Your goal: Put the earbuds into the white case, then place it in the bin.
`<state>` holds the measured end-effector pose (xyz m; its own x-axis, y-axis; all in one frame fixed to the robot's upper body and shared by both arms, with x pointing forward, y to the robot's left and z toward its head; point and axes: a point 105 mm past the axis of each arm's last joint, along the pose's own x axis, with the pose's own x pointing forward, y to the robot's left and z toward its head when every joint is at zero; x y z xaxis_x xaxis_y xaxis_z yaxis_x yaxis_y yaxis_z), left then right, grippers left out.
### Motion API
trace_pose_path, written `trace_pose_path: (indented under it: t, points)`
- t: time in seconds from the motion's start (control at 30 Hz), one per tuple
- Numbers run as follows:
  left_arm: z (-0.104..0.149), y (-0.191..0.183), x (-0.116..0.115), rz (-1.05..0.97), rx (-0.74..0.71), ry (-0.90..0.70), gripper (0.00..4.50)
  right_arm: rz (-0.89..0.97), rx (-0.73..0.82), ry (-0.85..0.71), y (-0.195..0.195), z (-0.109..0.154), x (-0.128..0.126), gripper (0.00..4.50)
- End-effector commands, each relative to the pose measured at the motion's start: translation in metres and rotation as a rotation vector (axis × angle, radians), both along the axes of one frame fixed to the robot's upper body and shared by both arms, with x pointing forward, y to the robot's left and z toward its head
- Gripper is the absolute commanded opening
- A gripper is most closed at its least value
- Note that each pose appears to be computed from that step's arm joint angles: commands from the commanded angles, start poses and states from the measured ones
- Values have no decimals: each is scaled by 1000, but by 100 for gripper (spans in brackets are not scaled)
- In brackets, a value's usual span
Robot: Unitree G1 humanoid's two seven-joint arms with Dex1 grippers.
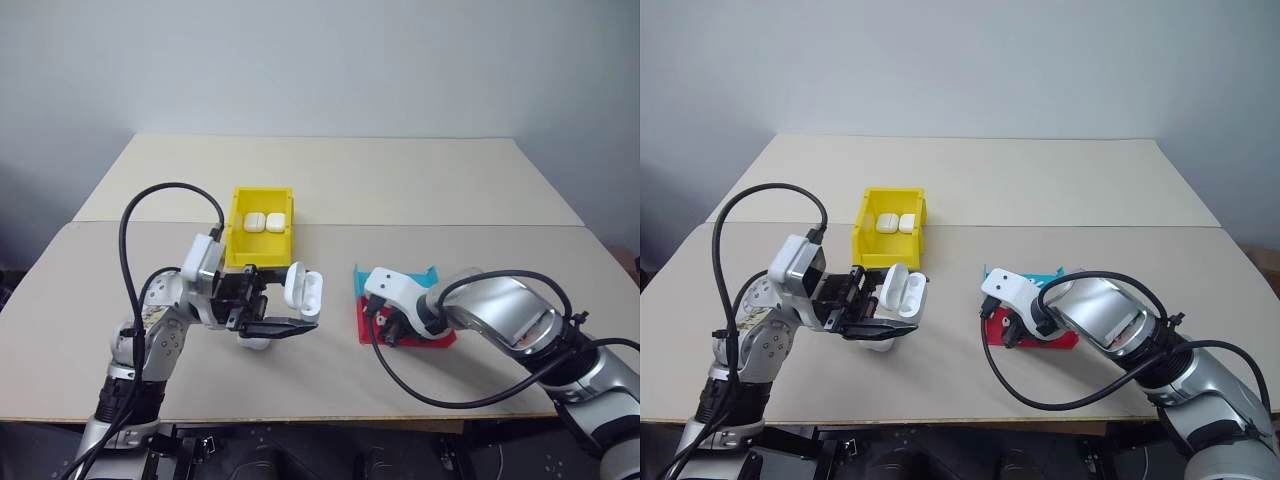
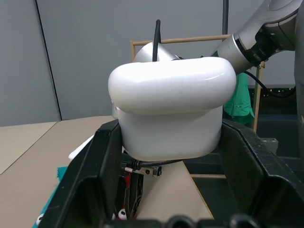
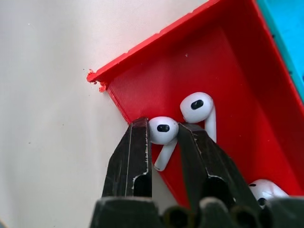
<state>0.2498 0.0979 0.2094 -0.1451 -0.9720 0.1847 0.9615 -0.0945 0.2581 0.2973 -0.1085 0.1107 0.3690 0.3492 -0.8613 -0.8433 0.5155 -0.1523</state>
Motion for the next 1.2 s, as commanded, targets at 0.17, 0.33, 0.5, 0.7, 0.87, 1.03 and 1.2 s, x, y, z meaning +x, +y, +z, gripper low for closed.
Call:
trace_pose_path:
  t: [0.17, 0.33, 0.5, 0.7, 0.87, 1.03, 1.2]
  points:
    - [9, 0, -5, -22, -11, -20, 277, 6, 47, 56, 2, 3, -11, 62]
    - [12, -1, -5, -36, -27, -6, 277, 57, 179, 103, 0, 30, -27, 62]
    - [19, -6, 3, -8, -62, 8, 277, 146, 525, 8, 5, 72, -43, 62]
    - [22, -15, 7, -24, -43, 26, 277, 121, 1021, -488, -9, 150, -29, 62]
    - [23, -22, 11, -15, -42, 33, 277, 105, 1303, -634, -5, 198, -26, 62]
    - [27, -25, 15, -13, -39, 37, 277, 260, 1353, -610, 28, 202, -46, 62]
    - [31, -25, 19, -5, -48, 24, 277, 313, 1283, -610, 42, 186, -52, 62]
